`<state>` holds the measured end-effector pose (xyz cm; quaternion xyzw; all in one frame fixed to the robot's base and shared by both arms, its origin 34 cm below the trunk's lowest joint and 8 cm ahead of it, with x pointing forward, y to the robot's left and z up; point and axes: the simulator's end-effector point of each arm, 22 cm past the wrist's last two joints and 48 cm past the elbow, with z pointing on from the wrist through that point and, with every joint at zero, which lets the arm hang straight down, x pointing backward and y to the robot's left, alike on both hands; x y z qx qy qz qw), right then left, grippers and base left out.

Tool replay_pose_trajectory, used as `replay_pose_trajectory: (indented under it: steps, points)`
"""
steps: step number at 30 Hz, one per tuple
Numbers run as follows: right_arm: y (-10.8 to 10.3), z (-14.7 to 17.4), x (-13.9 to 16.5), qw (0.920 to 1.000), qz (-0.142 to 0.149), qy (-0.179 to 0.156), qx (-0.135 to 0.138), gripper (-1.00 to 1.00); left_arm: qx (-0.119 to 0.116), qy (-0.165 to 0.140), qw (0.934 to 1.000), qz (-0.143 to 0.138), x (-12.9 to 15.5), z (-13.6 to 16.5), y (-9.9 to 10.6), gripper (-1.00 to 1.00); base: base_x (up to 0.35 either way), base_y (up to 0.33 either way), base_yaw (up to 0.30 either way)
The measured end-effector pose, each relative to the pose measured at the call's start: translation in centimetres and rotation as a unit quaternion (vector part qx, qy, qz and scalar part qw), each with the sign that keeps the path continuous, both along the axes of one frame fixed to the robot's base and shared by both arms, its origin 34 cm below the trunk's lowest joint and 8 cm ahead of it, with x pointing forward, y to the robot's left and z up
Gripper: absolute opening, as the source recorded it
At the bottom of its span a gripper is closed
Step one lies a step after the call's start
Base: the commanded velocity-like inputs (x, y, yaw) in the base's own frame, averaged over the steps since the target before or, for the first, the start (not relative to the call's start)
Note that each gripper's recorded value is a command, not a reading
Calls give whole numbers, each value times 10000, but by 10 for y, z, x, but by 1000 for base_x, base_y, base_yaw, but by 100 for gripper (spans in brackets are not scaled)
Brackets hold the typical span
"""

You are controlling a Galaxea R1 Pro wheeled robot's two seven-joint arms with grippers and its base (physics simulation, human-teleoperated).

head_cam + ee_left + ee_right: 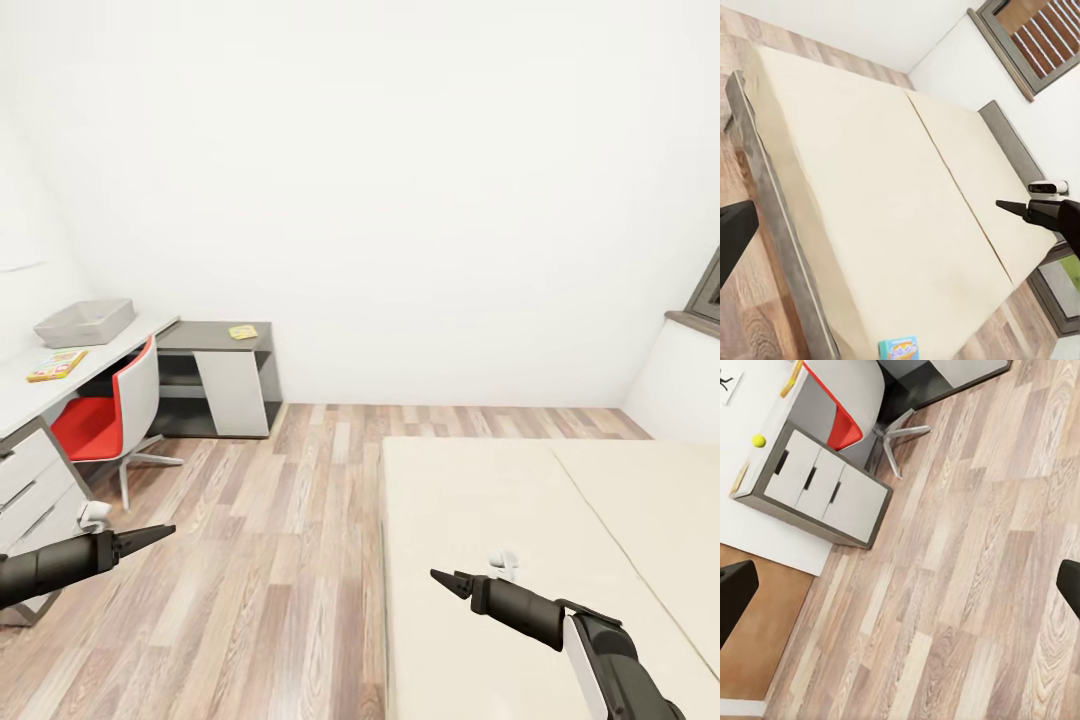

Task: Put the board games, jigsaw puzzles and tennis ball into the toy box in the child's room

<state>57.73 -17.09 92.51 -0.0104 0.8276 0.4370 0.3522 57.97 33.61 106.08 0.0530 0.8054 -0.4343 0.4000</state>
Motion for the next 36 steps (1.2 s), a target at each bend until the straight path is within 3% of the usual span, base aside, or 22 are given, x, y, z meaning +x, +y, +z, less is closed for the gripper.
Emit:
replay_pose_trajectory:
  steps: [36]
  points:
    - [0,-2,-1,10000,3,15,-7,100,-3,-6,10000,0,0,1,1,100,0,270,0]
